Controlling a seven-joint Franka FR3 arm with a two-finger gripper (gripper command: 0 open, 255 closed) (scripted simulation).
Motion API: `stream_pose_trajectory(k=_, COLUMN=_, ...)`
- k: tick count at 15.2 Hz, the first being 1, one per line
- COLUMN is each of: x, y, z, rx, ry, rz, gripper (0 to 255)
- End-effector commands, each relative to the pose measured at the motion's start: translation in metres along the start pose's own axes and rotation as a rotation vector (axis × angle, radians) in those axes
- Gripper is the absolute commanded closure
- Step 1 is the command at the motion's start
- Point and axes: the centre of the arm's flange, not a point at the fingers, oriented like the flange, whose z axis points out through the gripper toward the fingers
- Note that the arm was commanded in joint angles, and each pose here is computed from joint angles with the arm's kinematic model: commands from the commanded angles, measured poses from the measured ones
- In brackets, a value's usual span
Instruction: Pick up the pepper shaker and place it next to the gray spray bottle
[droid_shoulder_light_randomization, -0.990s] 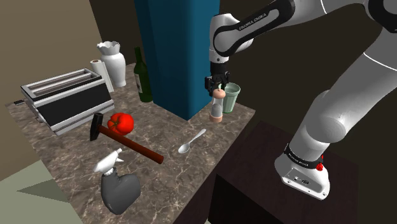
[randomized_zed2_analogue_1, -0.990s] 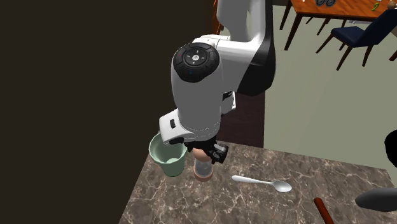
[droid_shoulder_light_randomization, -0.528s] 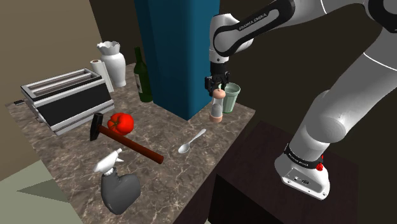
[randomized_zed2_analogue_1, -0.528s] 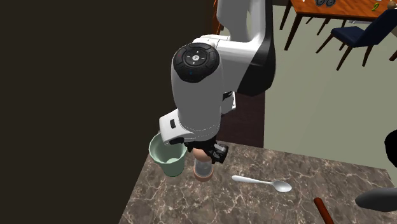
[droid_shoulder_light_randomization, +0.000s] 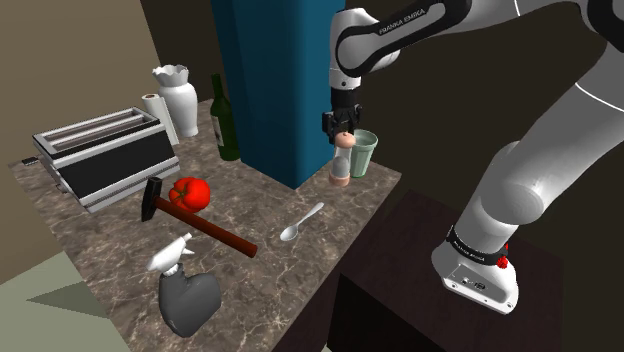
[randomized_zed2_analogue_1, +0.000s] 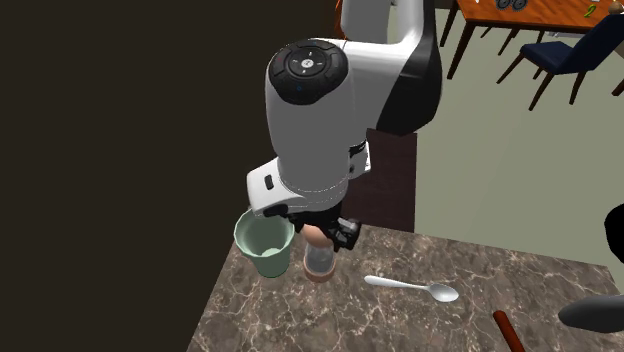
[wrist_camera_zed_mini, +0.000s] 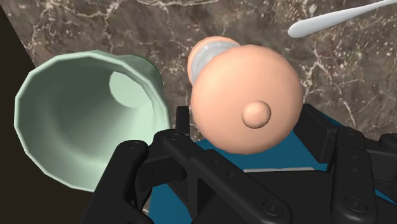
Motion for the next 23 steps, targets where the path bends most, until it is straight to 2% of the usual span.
stream_pose_trajectory(k=1, x=-0.002, y=0.001, z=-0.010, rx=0.000, ry=0.000, rz=0.000, gripper=255)
stream_pose_trajectory(k=23, x=-0.012, y=0.000, z=-0.126, rx=0.000, ry=0.000, rz=0.000, gripper=255)
